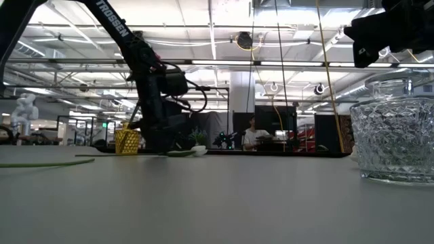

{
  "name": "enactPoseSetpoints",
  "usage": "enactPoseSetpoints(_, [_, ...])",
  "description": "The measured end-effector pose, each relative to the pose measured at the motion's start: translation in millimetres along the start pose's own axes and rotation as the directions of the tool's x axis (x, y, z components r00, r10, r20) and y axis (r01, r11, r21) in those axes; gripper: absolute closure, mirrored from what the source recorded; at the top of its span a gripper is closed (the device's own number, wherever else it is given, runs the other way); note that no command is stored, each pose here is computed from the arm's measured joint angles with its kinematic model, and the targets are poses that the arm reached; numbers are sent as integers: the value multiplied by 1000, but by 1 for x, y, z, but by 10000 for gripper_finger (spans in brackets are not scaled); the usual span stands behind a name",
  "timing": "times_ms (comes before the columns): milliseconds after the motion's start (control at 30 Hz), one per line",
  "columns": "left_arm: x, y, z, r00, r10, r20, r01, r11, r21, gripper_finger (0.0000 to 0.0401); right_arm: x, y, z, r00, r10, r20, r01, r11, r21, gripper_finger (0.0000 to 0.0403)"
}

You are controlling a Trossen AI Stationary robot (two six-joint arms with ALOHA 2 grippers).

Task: Sort flowers into vase by color
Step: Put the top white tulip into the transparent vase

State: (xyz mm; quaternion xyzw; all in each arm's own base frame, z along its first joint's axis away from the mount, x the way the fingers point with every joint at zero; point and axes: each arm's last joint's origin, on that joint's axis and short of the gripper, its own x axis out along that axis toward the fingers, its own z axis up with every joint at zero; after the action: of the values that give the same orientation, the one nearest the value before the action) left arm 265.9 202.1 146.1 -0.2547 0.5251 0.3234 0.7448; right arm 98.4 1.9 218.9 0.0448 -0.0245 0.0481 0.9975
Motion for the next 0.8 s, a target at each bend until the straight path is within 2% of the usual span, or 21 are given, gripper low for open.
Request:
enactPoseSetpoints(467, [0, 0, -3, 999, -23, -34, 23, 1000, 0, 259, 0, 0, 1, 1000, 0, 2, 0, 1000, 0, 319])
enactPoseSetpoints(800, [0, -1, -3, 999, -28, -34, 28, 1000, 1, 301, 0, 0, 1, 1000, 0, 2, 0, 1000, 0, 319])
